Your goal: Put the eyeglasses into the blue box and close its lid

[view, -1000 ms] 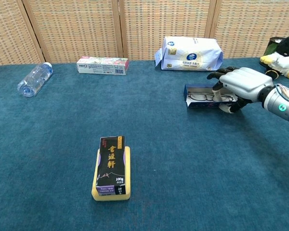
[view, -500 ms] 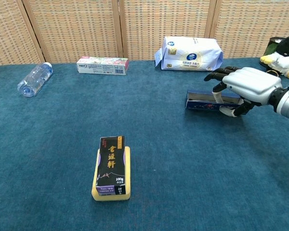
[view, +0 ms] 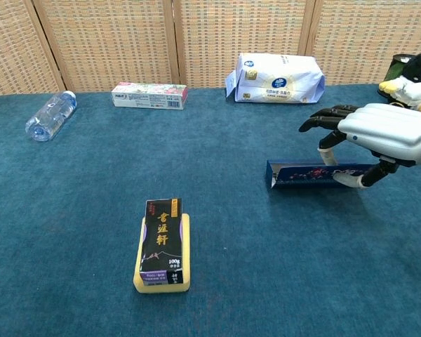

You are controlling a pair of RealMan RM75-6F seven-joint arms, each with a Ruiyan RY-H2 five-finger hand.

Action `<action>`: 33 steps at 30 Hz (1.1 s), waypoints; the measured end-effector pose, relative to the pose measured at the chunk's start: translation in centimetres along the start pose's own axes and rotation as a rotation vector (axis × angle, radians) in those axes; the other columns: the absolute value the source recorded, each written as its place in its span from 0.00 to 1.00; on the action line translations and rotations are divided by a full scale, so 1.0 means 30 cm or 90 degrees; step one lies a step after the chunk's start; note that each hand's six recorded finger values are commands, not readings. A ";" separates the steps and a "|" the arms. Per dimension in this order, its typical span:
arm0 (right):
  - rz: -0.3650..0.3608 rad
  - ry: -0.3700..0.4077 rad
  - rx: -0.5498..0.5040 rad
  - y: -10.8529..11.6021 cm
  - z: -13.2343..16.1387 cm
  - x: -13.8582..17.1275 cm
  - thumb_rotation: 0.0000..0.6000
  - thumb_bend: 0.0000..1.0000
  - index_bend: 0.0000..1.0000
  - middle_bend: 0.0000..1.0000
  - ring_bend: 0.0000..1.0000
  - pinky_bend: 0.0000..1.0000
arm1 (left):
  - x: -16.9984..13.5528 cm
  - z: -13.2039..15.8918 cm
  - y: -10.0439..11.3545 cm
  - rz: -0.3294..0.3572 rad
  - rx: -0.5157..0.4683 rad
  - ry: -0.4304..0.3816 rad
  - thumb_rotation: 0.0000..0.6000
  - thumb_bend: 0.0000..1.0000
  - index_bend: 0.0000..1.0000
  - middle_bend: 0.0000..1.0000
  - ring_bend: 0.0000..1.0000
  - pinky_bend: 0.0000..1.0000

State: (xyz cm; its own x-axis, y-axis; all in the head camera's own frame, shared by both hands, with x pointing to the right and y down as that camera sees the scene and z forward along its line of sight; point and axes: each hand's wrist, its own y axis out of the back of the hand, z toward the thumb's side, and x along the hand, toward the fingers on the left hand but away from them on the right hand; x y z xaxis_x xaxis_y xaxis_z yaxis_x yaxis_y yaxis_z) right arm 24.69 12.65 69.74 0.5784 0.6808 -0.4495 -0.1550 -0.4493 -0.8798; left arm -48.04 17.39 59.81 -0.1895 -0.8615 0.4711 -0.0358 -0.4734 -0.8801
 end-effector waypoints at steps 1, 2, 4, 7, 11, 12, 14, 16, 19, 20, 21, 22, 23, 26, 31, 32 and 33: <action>0.005 -0.003 0.000 -0.001 -0.001 -0.004 1.00 0.61 0.69 0.13 0.00 0.06 | 0.000 0.000 0.000 0.000 0.000 0.000 1.00 0.00 0.00 0.00 0.00 0.00; 0.010 -0.005 0.001 -0.001 -0.003 -0.009 1.00 0.61 0.69 0.13 0.00 0.06 | 0.001 0.000 0.000 0.000 0.000 0.001 1.00 0.00 0.00 0.00 0.00 0.00; 0.021 -0.010 0.005 -0.004 -0.007 -0.020 1.00 0.61 0.69 0.13 0.00 0.06 | 0.000 -0.002 -0.001 -0.001 0.001 0.001 1.00 0.00 0.00 0.00 0.00 0.00; 0.033 -0.015 0.014 -0.007 -0.014 -0.037 1.00 0.61 0.69 0.13 0.00 0.06 | 0.001 -0.001 -0.004 -0.003 0.002 0.001 1.00 0.00 0.00 0.00 0.00 0.00; 0.047 -0.019 0.022 -0.015 -0.030 -0.056 1.00 0.61 0.69 0.14 0.00 0.06 | 0.001 0.000 -0.006 -0.005 0.004 0.000 1.00 0.00 0.00 0.00 0.00 0.00; 0.051 -0.020 0.025 -0.017 -0.036 -0.063 1.00 0.61 0.69 0.14 0.00 0.06 | 0.001 -0.001 -0.006 -0.005 0.004 0.001 1.00 0.00 0.00 0.00 0.00 0.00; 0.054 -0.023 0.029 -0.019 -0.044 -0.071 1.00 0.61 0.69 0.14 0.00 0.06 | 0.001 -0.001 -0.007 -0.005 0.004 0.001 1.00 0.00 0.00 0.00 0.00 0.00; 0.058 -0.026 0.031 -0.022 -0.049 -0.080 1.00 0.61 0.69 0.14 0.00 0.06 | 0.001 -0.001 -0.008 -0.005 0.004 0.001 1.00 0.00 0.00 0.00 0.00 0.00; 0.063 -0.028 0.034 -0.028 -0.052 -0.086 1.00 0.61 0.69 0.14 0.00 0.06 | 0.001 0.001 -0.007 -0.005 0.003 0.001 1.00 0.00 0.00 0.00 0.00 0.00; 0.065 -0.028 0.036 -0.030 -0.053 -0.089 1.00 0.61 0.69 0.14 0.00 0.06 | 0.001 0.001 -0.007 -0.005 0.003 0.001 1.00 0.00 0.00 0.00 0.00 0.00; 0.066 -0.029 0.038 -0.033 -0.052 -0.092 1.00 0.61 0.69 0.14 0.00 0.06 | 0.001 0.001 -0.007 -0.005 0.003 0.001 1.00 0.00 0.00 0.00 0.00 0.00; 0.065 -0.029 0.039 -0.033 -0.052 -0.093 1.00 0.61 0.69 0.14 0.00 0.06 | 0.002 0.002 -0.007 -0.005 0.003 0.001 1.00 0.00 0.00 0.00 0.00 0.00; 0.065 -0.030 0.040 -0.034 -0.053 -0.095 1.00 0.61 0.69 0.14 0.00 0.06 | 0.001 0.001 -0.007 -0.006 0.003 0.001 1.00 0.00 0.00 0.00 0.00 0.00; 0.066 -0.032 0.043 -0.037 -0.054 -0.101 1.00 0.61 0.69 0.14 0.00 0.06 | 0.000 0.001 -0.007 -0.006 0.003 0.001 1.00 0.00 0.00 0.00 0.00 0.00; 0.062 -0.037 0.043 -0.036 -0.055 -0.113 1.00 0.56 0.59 0.13 0.00 0.06 | 0.000 0.001 -0.006 -0.005 0.001 0.000 1.00 0.00 0.00 0.00 0.00 0.00; 0.060 -0.038 0.042 -0.035 -0.055 -0.114 1.00 0.54 0.51 0.12 0.00 0.06 | 0.000 0.001 -0.006 -0.006 0.001 0.000 1.00 0.00 0.00 0.00 0.00 0.00; 0.055 -0.039 0.040 -0.033 -0.054 -0.116 1.00 0.53 0.46 0.12 0.00 0.06 | 0.000 0.001 -0.006 -0.006 0.000 0.000 1.00 0.00 0.00 0.00 0.00 0.00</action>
State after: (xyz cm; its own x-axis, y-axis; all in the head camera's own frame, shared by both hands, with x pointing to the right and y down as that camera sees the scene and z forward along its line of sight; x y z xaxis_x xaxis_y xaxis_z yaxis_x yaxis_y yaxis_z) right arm 24.13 9.80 72.43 0.5109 0.6762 -0.5308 -0.2535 -0.4716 -0.8446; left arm -48.02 17.47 59.97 -0.1893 -0.8572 0.4790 -0.0369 -0.4813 -0.8758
